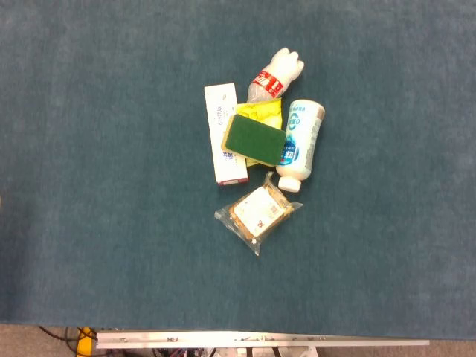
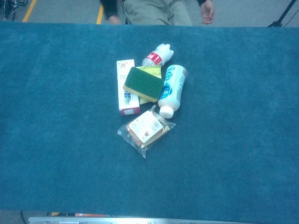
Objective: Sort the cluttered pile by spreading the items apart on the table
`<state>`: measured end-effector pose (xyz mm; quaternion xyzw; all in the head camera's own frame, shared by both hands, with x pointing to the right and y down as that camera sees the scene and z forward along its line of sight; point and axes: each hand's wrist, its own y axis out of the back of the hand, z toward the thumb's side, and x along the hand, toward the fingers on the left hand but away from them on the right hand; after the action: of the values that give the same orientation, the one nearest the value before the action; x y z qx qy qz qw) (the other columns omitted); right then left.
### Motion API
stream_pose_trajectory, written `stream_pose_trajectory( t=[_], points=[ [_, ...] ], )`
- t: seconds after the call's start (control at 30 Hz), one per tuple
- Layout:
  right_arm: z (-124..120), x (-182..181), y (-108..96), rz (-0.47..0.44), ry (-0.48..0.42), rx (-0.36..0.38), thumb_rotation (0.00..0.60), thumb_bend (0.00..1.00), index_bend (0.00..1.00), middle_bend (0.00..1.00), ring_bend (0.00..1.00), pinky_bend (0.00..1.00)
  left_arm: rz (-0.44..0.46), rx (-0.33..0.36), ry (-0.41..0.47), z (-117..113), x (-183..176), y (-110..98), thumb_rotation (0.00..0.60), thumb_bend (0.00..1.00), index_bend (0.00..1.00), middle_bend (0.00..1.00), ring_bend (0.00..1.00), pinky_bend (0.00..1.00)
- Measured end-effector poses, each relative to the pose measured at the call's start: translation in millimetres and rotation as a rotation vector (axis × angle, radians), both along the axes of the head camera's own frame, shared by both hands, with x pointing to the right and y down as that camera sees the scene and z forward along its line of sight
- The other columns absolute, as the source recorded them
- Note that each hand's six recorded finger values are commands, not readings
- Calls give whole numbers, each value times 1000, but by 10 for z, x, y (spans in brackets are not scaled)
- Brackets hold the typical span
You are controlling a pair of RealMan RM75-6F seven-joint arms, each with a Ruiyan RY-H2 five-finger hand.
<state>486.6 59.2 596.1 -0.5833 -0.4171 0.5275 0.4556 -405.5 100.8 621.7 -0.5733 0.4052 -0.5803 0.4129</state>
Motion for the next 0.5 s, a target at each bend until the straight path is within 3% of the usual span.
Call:
stream_pose_trajectory(
  t=[0.5],
  points=[
    [-75,-69,-49,-59,-19,9,600,305,570,548,472,395,16,-5,3,-9,72,4,600,358,443,358,264,234]
  ],
)
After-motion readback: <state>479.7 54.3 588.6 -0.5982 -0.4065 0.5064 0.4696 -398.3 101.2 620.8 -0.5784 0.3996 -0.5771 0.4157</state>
